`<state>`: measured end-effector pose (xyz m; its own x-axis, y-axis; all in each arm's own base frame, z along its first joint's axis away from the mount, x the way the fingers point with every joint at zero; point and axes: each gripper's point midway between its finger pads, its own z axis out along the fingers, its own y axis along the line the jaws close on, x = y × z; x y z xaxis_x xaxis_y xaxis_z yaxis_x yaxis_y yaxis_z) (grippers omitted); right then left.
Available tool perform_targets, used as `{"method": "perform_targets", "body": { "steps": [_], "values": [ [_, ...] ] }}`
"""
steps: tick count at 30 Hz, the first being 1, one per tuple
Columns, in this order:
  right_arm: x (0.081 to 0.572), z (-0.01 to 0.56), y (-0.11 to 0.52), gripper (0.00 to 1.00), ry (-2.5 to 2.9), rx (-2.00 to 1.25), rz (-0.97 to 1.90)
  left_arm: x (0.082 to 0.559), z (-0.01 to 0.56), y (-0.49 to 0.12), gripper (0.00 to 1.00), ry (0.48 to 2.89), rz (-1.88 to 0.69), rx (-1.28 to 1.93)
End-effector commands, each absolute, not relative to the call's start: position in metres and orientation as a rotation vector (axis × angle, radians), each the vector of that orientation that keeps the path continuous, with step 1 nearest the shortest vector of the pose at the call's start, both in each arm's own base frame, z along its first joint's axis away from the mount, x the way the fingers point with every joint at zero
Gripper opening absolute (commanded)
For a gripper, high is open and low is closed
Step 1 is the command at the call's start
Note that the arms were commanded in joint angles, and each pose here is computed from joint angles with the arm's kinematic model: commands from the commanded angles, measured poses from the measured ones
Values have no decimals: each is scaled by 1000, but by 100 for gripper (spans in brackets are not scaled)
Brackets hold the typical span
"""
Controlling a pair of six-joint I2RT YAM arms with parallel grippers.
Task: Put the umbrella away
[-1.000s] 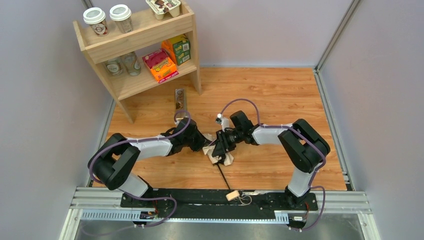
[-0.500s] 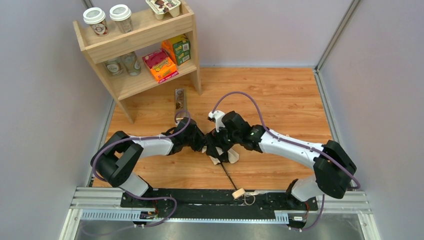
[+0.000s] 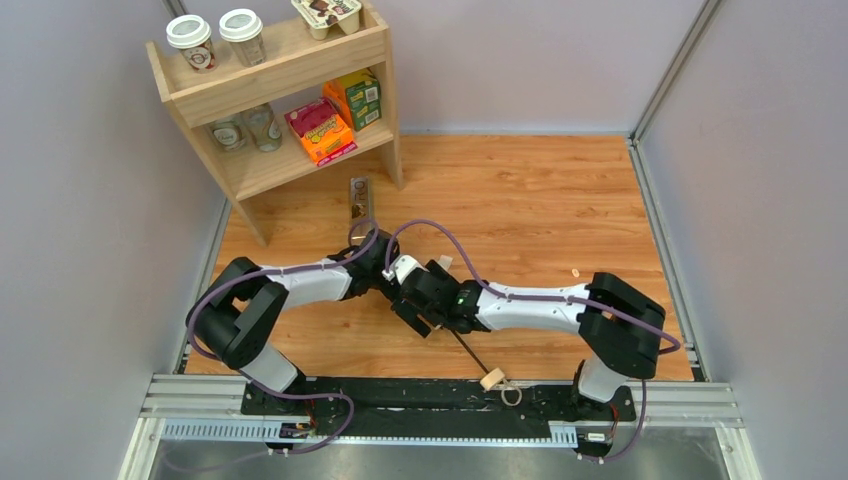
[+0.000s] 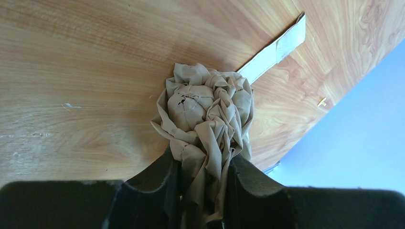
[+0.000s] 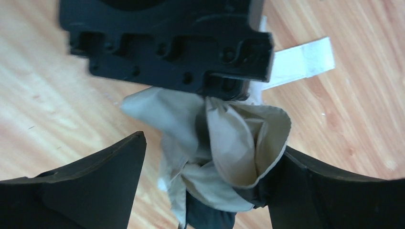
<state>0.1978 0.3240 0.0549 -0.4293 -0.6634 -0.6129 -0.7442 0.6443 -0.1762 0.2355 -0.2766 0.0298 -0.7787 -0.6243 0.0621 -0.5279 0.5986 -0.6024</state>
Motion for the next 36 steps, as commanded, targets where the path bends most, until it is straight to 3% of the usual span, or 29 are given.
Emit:
{"method": "perform_targets", "body": {
  "steps": [1,4,8,12,13,15,27,31,36],
  "values": [
    [225,46,311,84,2143,-1001,-44,184,-22,-237,0,2885,-554,-1140],
    [226,30,310,71,2172,-998,-60,186,-19,-239,0,2881,-574,-1126],
    [222,13,307,45,2214,-985,-15,192,-14,-241,0,2851,-618,-1056],
    [217,5,304,16,2267,-965,83,204,-3,-242,48,2783,-687,-924],
    [217,4,303,9,2279,-960,115,210,1,-243,76,2753,-712,-880],
    [212,4,306,0,2293,-982,227,219,10,-239,80,2672,-733,-809],
    [185,18,327,0,2359,-1038,882,236,67,-231,80,2389,-883,-552],
    [184,16,326,0,2385,-1020,961,242,85,-230,81,2294,-929,-541],
    [186,19,332,0,2390,-977,1067,236,75,-236,81,2356,-957,-577]
  ]
}}
